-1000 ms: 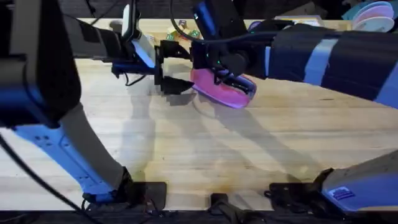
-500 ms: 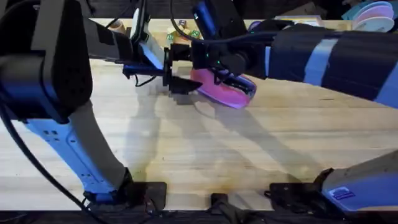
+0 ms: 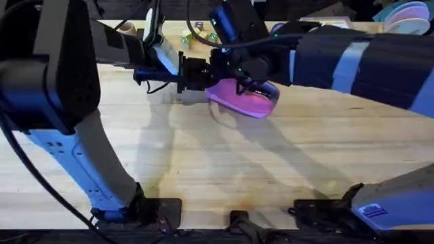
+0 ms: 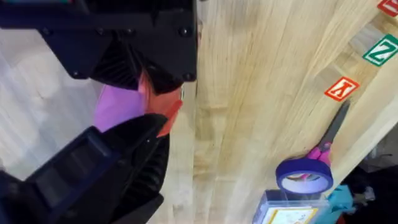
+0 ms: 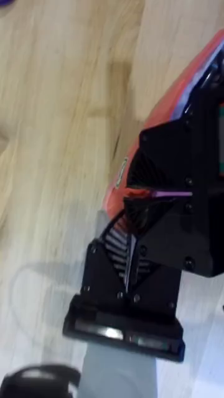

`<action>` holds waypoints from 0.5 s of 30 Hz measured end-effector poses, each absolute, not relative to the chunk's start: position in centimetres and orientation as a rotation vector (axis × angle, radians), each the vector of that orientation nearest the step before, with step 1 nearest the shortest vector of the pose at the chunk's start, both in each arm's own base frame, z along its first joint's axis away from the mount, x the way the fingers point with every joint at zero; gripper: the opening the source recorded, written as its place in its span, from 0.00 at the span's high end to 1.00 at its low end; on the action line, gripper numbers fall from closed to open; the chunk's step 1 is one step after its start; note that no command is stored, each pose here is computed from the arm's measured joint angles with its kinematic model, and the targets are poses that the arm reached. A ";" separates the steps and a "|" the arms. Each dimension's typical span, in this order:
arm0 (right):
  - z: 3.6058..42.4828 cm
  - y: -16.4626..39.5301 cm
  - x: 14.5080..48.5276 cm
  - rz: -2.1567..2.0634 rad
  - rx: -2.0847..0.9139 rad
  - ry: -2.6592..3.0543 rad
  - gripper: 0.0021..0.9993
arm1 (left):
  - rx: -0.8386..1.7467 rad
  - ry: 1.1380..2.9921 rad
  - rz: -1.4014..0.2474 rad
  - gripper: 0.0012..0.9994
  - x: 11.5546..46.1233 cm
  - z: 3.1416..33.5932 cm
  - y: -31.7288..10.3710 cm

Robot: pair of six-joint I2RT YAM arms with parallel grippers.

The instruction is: Unzip the bag, pick up the pens from the table one at a time and place them inside, then zip the bag closed.

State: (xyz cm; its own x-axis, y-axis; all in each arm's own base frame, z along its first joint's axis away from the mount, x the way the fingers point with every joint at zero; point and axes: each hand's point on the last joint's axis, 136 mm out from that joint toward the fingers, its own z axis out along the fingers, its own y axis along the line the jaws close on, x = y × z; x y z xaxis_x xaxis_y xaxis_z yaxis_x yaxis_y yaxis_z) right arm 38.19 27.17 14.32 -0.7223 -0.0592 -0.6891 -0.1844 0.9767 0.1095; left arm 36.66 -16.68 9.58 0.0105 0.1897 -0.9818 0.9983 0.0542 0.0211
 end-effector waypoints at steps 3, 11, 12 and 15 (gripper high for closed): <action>13.8 26.2 38.2 0.201 -0.159 2.404 0.97 | 1.316 1.362 -1.059 0.96 36.6 9.5 -16.8; 13.0 23.9 38.9 0.196 -0.109 2.462 0.97 | 1.325 1.358 -1.063 0.96 36.5 9.5 -17.1; 13.0 23.7 38.9 0.194 -0.103 2.464 0.97 | 1.326 1.358 -1.063 0.96 36.5 9.5 -17.1; 12.9 23.0 39.3 0.187 -0.083 2.468 0.97 | 1.327 1.354 -1.061 0.96 36.5 9.5 -17.1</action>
